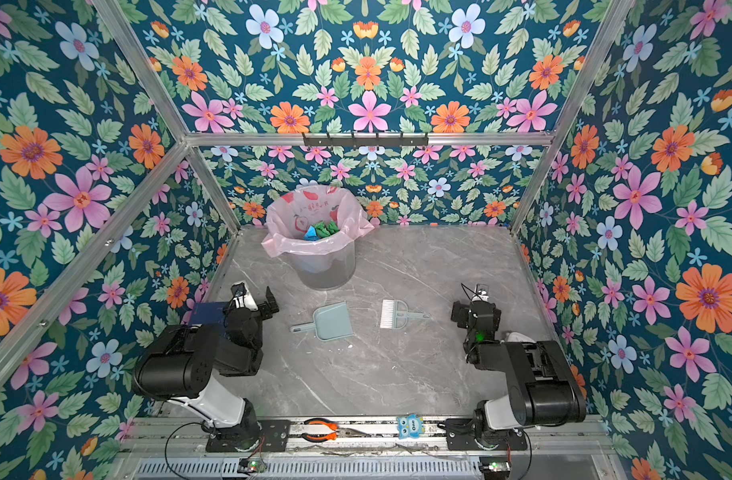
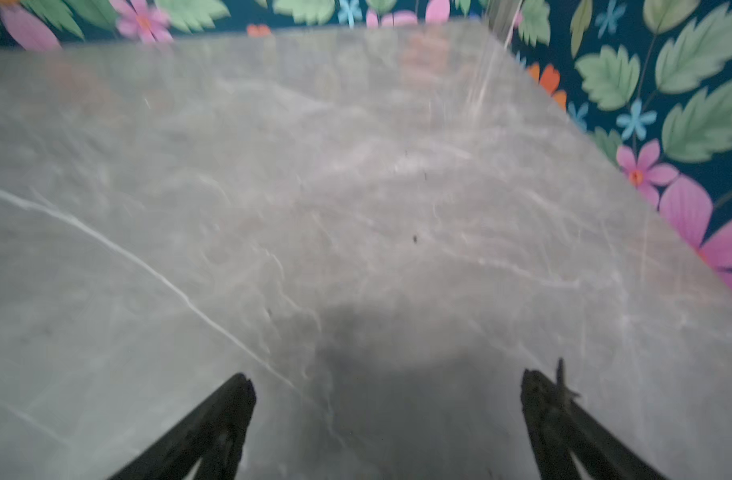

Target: Sweep away the paper scraps from the table

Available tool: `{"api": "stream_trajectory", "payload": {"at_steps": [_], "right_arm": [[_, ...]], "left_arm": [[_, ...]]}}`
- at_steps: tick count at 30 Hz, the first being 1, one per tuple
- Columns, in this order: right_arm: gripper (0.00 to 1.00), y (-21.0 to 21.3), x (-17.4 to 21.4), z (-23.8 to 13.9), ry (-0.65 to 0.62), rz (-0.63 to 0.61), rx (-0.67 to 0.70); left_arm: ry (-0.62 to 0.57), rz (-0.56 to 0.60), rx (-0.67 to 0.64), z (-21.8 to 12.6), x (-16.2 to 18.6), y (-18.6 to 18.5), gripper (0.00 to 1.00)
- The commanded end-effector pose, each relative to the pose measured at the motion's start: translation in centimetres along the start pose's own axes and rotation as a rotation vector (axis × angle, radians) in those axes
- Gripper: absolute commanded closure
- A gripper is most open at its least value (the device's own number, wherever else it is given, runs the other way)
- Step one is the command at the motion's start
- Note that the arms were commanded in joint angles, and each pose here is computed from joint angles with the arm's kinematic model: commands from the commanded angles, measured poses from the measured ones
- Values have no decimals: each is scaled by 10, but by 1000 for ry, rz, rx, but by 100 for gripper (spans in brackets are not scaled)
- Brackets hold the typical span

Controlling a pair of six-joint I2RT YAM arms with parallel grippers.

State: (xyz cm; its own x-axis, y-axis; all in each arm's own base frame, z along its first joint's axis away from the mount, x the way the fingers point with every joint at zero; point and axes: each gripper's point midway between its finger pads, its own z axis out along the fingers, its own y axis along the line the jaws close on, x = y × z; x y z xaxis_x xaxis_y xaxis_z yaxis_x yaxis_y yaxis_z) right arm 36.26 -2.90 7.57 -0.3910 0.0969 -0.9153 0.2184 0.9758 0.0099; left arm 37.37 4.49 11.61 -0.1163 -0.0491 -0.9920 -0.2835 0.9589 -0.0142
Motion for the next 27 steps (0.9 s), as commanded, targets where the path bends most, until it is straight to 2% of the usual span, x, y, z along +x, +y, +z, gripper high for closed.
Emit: {"api": "stream_trajectory", "payload": {"at_steps": [1,9,13,27], "right_arm": [[0,5,-24,-1,-81,21,-32],[0,5,-24,-1,-88,20,-31],[0,5,-25,-1,-92,20,-31],[0,5,-25,-1,-91,20,-31]], "left_arm": [[-5,8,20,3,-3,-4,0],[9,27,55,5,-1,-12,0],[34,60,136,9,2,-27,0],[34,60,139,9,2,-27,0]]}}
